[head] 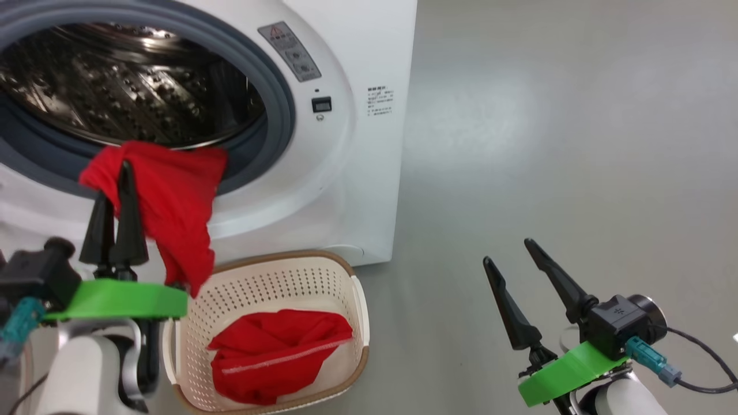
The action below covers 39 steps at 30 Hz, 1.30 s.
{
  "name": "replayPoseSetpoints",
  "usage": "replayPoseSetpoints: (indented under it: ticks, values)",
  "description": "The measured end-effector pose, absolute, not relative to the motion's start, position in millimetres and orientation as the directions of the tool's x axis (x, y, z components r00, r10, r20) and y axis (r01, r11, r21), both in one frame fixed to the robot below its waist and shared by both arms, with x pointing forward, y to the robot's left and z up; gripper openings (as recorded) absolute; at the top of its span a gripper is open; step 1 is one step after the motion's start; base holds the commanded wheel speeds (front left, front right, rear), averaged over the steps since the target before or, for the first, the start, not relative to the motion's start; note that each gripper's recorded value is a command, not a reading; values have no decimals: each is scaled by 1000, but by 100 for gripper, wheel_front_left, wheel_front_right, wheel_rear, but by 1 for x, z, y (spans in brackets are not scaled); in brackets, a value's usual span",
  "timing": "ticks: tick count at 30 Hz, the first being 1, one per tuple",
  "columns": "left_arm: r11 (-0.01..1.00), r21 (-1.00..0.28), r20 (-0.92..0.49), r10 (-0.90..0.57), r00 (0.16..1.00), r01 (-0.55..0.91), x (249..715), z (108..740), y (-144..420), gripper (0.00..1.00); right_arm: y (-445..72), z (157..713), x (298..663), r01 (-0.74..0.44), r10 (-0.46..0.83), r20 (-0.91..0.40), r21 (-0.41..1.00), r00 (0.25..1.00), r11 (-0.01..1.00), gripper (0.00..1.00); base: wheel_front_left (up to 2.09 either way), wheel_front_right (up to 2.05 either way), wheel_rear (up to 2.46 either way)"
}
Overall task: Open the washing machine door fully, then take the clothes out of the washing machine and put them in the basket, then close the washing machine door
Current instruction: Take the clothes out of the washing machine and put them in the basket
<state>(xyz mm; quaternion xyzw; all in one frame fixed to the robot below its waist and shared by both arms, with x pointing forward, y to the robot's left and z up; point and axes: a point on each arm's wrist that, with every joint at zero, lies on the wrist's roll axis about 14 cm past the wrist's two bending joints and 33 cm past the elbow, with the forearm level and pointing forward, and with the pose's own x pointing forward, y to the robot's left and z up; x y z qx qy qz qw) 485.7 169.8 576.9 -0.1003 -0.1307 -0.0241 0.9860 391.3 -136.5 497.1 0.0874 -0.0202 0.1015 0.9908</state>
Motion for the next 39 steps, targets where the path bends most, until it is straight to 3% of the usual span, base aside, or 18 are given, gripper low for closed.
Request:
replayPoseSetpoints:
  ticks: [7,15,28,39]
  values:
    - [975,-197,316,-36,948,102,454,600,160,0,-132,505,381,-217,207,78,169,975,961,100,0,0,0]
    - [973,-207,210,-58,976,102,447,568,150,0,-128,500,382,-227,218,66,172,974,959,100,0,0,0]
    - [969,-241,-69,-81,994,62,467,469,134,0,-124,478,397,-229,232,9,188,973,955,100,0,0,0]
    - [967,-249,-325,-144,935,62,473,379,113,0,-129,458,409,-202,214,-43,197,976,959,100,0,0,0]
